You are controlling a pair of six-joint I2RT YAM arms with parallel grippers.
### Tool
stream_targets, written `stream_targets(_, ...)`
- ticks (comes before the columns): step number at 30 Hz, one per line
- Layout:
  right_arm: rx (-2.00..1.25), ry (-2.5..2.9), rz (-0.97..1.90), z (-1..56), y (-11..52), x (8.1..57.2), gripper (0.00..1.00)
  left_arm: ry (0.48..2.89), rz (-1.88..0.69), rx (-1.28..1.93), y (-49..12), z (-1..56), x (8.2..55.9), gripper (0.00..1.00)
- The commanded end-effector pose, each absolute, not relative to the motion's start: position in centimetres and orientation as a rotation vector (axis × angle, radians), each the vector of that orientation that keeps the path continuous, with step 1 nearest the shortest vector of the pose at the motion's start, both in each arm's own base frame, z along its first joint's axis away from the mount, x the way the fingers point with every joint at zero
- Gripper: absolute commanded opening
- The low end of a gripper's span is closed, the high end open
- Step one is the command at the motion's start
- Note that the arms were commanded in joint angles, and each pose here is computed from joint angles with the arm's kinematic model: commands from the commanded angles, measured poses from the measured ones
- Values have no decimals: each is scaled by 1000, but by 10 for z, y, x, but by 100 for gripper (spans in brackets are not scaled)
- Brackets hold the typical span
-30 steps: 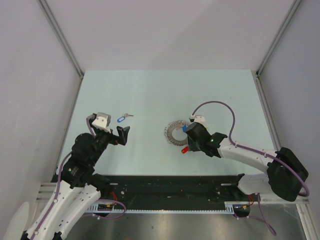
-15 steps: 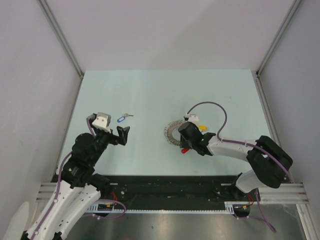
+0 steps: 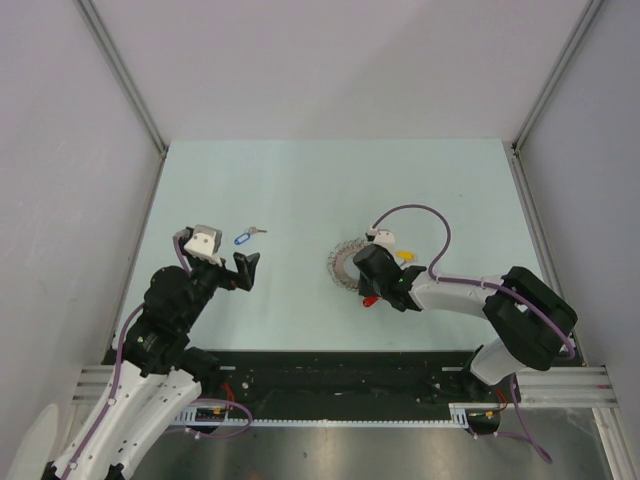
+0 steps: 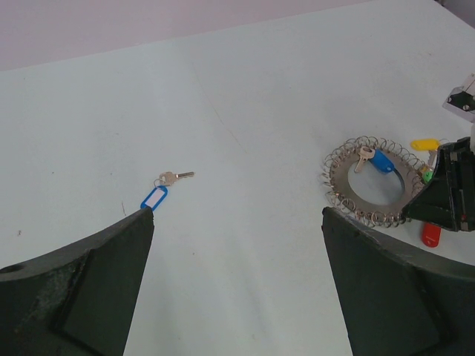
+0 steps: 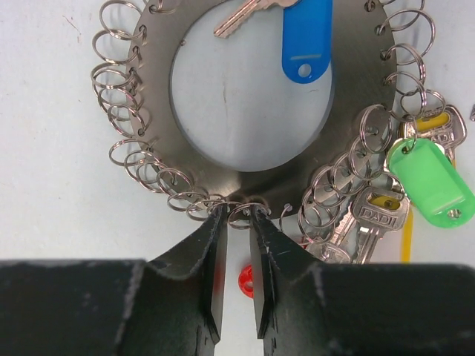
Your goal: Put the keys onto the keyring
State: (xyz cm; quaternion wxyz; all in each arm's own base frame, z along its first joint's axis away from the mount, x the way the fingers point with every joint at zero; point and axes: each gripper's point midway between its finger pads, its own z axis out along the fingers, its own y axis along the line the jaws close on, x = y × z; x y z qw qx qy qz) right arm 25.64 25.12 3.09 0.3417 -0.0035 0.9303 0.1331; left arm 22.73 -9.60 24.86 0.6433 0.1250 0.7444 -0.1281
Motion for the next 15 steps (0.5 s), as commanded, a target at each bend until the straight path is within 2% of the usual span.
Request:
stream_targets(1,27,2417,329,28,250,260,22,1666,-305,282,-97,256,229,100)
stream_targets(15,-46,2527,265,13,243,247,27,1669,-314,290,-99,255,229,100)
